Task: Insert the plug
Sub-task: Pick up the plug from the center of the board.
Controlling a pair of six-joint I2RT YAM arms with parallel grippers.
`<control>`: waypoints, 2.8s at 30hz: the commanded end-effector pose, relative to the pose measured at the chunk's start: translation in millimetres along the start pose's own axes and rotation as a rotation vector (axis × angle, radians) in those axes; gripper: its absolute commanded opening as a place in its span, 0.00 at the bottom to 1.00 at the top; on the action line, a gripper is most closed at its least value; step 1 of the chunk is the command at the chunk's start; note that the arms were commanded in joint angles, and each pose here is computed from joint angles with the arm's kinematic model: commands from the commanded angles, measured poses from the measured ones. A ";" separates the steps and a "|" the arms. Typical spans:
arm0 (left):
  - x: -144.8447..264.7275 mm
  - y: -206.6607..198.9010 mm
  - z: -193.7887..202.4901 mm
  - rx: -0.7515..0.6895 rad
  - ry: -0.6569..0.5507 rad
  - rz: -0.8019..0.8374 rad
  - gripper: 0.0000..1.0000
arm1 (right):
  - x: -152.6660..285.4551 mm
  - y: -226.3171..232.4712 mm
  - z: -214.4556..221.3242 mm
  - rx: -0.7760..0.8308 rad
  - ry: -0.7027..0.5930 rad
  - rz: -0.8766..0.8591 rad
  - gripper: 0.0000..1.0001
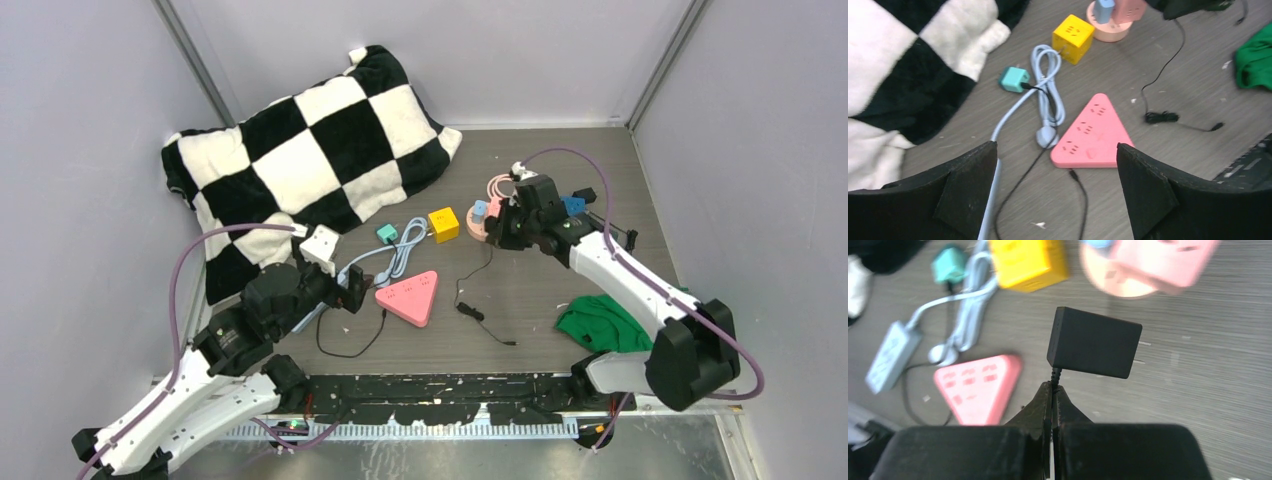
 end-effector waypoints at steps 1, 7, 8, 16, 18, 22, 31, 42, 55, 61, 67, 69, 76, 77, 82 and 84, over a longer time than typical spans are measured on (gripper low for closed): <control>0.2 -20.7 -36.5 0.214 -0.092 0.112 0.89 | 30.2 60.0 -2.8 0.003 -0.052 -0.292 0.01; -8.3 -41.2 -33.0 0.222 -0.114 0.252 0.87 | 66.4 117.6 9.0 -0.012 -0.004 -0.654 0.01; -8.9 -43.4 -33.1 0.209 -0.130 0.273 0.87 | 73.3 123.9 10.5 -0.027 -0.001 -0.705 0.01; -7.8 -55.6 -37.5 0.155 -0.168 0.384 0.89 | 112.9 157.3 33.0 0.038 0.105 -0.927 0.01; -4.2 -56.0 -44.0 0.078 -0.171 0.412 0.88 | 122.9 162.3 37.9 0.058 0.129 -0.967 0.01; 0.8 -53.4 -52.3 -0.071 -0.234 0.435 0.88 | 141.6 171.6 44.1 0.075 0.149 -1.051 0.01; -6.8 -55.1 -66.5 -0.321 -0.387 0.467 0.93 | 165.7 196.1 56.9 0.027 0.187 -1.210 0.01; -15.6 -56.4 -85.5 -0.196 -0.506 0.422 0.84 | 174.2 213.7 58.5 -0.031 0.175 -1.284 0.01; -8.9 -56.7 -85.0 -0.220 -0.546 0.433 0.36 | 165.5 208.6 64.0 -0.054 0.177 -1.244 0.05; -8.5 -48.2 -79.9 -0.272 -0.503 0.382 0.24 | 162.4 196.3 62.5 -0.057 0.135 -1.114 0.27; -8.2 -39.6 -69.1 -0.335 -0.435 0.337 0.23 | 165.9 172.5 47.4 -0.053 0.018 -0.860 0.48; -8.2 -37.8 -64.5 -0.358 -0.408 0.332 0.23 | 167.1 165.7 38.8 -0.048 -0.030 -0.772 0.53; -12.2 -38.3 -51.2 -0.384 -0.335 0.348 0.23 | 158.3 175.0 22.7 -0.034 -0.028 -0.632 0.62; -13.1 -39.0 -49.6 -0.385 -0.328 0.353 0.24 | 155.8 178.5 22.5 -0.034 -0.023 -0.622 0.62; -17.2 -40.7 -44.6 -0.386 -0.300 0.364 0.24 | 145.4 198.8 25.9 -0.011 -0.003 -0.610 0.66; -18.3 -41.2 -43.0 -0.386 -0.292 0.367 0.24 | 138.8 206.2 28.1 -0.003 0.010 -0.615 0.67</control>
Point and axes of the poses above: each gripper's point midway between its finger pads, its own x axis back along the fingers, its own y axis along the line the jaws close on, z = x × y, the point moved 5 cm from there along x, back along the fingers, and after that the axes turned 5 degrees about -x, right-handed, at the moved point
